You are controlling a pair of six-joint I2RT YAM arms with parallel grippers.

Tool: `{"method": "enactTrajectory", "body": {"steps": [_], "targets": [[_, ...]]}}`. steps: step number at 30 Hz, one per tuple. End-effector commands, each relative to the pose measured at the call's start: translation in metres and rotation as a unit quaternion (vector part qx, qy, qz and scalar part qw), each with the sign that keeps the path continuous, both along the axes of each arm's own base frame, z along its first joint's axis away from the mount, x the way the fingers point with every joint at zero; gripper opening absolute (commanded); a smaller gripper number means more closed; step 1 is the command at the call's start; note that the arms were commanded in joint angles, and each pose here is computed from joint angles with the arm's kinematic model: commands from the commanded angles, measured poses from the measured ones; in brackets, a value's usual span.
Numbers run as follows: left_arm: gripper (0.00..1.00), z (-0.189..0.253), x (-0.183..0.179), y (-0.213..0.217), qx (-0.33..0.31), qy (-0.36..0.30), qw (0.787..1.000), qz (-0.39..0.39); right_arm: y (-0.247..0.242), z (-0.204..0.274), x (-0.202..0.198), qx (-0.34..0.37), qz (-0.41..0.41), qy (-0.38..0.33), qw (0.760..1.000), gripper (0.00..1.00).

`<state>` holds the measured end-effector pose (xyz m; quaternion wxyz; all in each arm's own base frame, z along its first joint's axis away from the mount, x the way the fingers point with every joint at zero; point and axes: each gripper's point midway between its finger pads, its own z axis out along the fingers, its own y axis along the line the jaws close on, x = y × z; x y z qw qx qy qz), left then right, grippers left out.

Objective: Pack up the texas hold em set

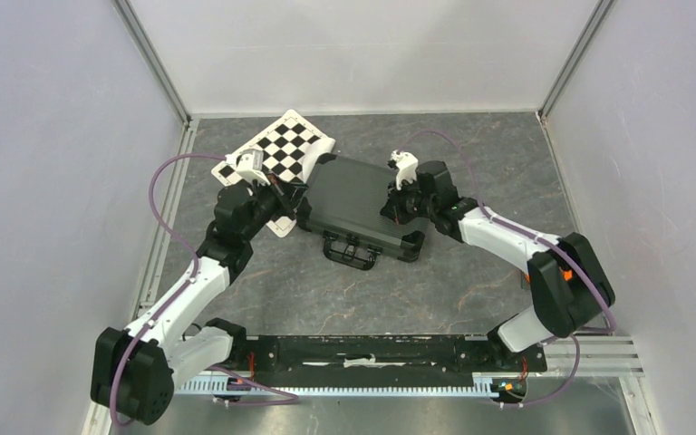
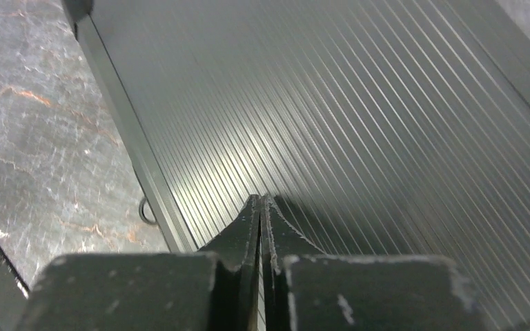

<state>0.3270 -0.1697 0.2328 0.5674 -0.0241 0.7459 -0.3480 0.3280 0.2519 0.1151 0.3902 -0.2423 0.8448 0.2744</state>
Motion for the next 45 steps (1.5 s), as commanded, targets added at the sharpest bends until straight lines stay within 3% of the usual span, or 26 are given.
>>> {"method": "enactTrajectory", "body": {"steps": [1,6,13,24,35,40,45], "targets": [[0.02,0.001,0.007,0.002,0.009,-0.012,1.0,0.006,-0.005,-0.059,-0.026,-0.06,0.006,0.068,0.996,0.01],[0.02,-0.015,0.012,0.0,0.016,0.01,1.0,0.006,-0.023,-0.094,-0.045,-0.075,-0.014,0.09,0.993,0.0],[0.02,-0.021,0.013,0.0,0.019,0.018,1.0,0.006,-0.022,-0.095,-0.046,-0.071,-0.01,0.083,0.994,0.0],[0.02,0.065,-0.021,0.011,-0.022,-0.101,0.995,0.007,-0.019,-0.092,-0.049,-0.051,-0.009,0.067,0.996,0.0],[0.02,0.15,-0.085,0.033,-0.07,-0.238,0.969,0.009,-0.024,-0.072,-0.043,-0.042,-0.026,0.031,0.998,0.0],[0.02,0.122,-0.059,0.024,-0.053,-0.19,0.98,0.008,-0.023,-0.067,-0.043,-0.036,-0.023,0.023,0.999,0.0],[0.02,0.041,-0.009,0.007,-0.01,-0.067,0.998,0.007,-0.021,-0.064,-0.043,-0.034,-0.018,0.023,0.999,0.0]]}}
